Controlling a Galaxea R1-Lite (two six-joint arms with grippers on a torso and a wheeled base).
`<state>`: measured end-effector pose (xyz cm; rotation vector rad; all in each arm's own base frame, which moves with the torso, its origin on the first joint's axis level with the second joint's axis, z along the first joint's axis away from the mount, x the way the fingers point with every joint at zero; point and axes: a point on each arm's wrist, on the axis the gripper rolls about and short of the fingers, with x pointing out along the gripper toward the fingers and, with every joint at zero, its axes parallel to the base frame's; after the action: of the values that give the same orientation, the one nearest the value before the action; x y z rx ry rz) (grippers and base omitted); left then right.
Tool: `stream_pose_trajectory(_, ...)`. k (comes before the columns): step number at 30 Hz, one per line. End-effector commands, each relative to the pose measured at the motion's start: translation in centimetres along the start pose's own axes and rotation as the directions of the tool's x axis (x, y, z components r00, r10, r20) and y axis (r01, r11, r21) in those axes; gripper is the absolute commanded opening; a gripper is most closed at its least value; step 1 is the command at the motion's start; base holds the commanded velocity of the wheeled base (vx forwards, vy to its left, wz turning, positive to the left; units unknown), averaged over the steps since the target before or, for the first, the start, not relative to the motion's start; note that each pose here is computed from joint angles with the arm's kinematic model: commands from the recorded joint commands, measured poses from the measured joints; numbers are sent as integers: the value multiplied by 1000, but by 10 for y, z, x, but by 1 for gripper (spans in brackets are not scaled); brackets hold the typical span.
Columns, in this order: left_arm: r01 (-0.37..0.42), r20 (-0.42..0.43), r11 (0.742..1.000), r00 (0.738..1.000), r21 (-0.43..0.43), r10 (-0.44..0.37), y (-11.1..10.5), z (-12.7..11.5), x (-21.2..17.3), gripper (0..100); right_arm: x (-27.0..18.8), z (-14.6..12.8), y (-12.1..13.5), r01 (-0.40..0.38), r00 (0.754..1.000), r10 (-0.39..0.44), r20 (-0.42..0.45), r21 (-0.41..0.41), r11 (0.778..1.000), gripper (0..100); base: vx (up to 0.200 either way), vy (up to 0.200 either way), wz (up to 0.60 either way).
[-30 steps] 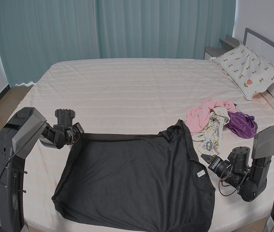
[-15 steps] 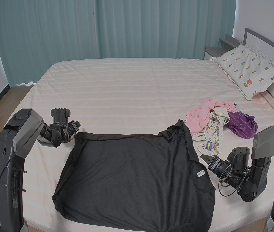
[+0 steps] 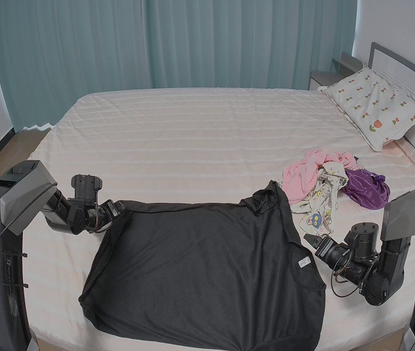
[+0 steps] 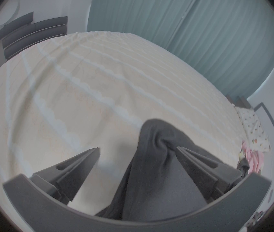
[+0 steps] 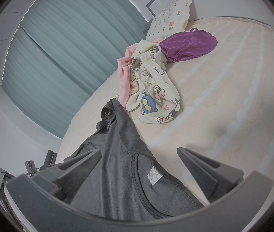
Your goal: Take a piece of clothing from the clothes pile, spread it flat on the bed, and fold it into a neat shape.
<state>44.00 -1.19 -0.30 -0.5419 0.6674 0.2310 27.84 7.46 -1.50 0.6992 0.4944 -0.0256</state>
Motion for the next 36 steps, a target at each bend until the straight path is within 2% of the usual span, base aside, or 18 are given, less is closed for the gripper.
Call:
stream_pose_trajectory(1, -2, -25, 998, 1000, 62, 4, -2, -7, -14, 100, 0, 0, 0, 1, 1000, -1, -1, 0, 1000, 100, 0, 0, 0)
stream_pose_trajectory(7, -34, -53, 981, 998, 189, 45, 9, -16, -11, 100, -1, 0, -1, 2, 1000, -2, 0, 1, 1000, 100, 0, 0, 0)
stream_pose_trajectory(9, -72, -45, 971, 995, 228, 85, 17, -17, -8, 100, -1, 0, 0, 2, 1000, -2, 2, 1, 1000, 100, 0, 0, 0)
stream_pose_trajectory(11, -137, -28, 950, 988, 280, 150, 28, -21, -1, 100, -1, 1, 0, 1, 1000, -1, 5, 2, 1000, 100, 0, 0, 0)
stream_pose_trajectory(13, -177, 5, 940, 983, 292, 184, 36, -16, 1, 100, -1, 3, 0, 2, 1000, -2, 10, 4, 1000, 100, 0, 0, 0)
stream_pose_trajectory(20, -219, 75, 944, 975, 247, 207, 55, 9, -4, 100, -1, 3, 0, 2, 1000, -2, 10, 4, 1000, 100, 0, 0, 0)
stream_pose_trajectory(22, -240, 101, 944, 970, 227, 223, 66, 22, -9, 100, -1, 3, -1, 3, 1000, -3, 9, 4, 1000, 100, 0, 0, 0)
stream_pose_trajectory(29, -255, 142, 950, 962, 180, 231, 77, 43, -11, 100, -2, 2, 0, 1, 1000, -1, 7, 3, 1000, 100, 0, 0, 0)
stream_pose_trajectory(32, -233, 133, 959, 968, 161, 212, 77, 45, -22, 100, -1, 2, 0, 2, 1000, -2, 6, 2, 1000, 100, 0, 0, 0)
stream_pose_trajectory(36, -129, 79, 986, 990, 104, 121, 72, 41, -52, 100, -1, 1, 0, 1, 1000, -1, 1, 1, 1000, 100, 0, 0, 0)
